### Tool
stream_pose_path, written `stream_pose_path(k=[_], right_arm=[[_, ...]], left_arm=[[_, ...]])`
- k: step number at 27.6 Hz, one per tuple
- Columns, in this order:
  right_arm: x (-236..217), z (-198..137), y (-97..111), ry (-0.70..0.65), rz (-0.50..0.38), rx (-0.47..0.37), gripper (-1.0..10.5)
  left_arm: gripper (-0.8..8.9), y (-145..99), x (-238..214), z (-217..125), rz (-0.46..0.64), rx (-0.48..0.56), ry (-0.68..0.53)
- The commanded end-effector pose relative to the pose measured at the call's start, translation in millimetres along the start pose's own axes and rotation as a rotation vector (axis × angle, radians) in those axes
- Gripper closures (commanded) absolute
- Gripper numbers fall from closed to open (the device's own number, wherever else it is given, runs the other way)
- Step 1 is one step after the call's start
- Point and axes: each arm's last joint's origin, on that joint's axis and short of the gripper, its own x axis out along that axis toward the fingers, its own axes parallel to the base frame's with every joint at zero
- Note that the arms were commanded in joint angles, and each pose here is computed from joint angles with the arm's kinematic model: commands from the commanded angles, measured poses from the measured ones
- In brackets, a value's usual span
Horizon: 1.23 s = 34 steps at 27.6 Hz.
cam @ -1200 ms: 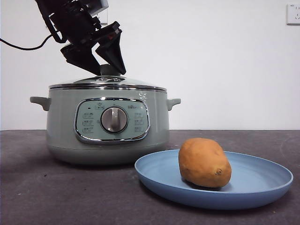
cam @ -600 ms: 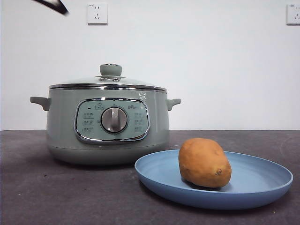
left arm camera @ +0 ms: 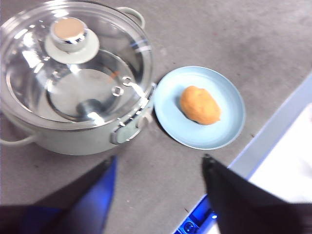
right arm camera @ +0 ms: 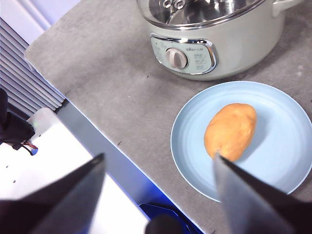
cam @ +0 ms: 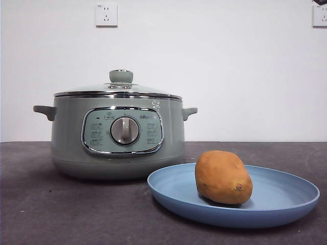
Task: Take the potato out from the steamer,put the potato on the plate,close the lid
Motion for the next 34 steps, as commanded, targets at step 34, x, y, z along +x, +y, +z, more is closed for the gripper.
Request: stream_pose_path(k=[34], right_arm=[[-1,2,0,-0.008,-0.001,0.003,9.5]], left_arm=[[8.17,2,-15,8,0.121,0.119,-0.186]])
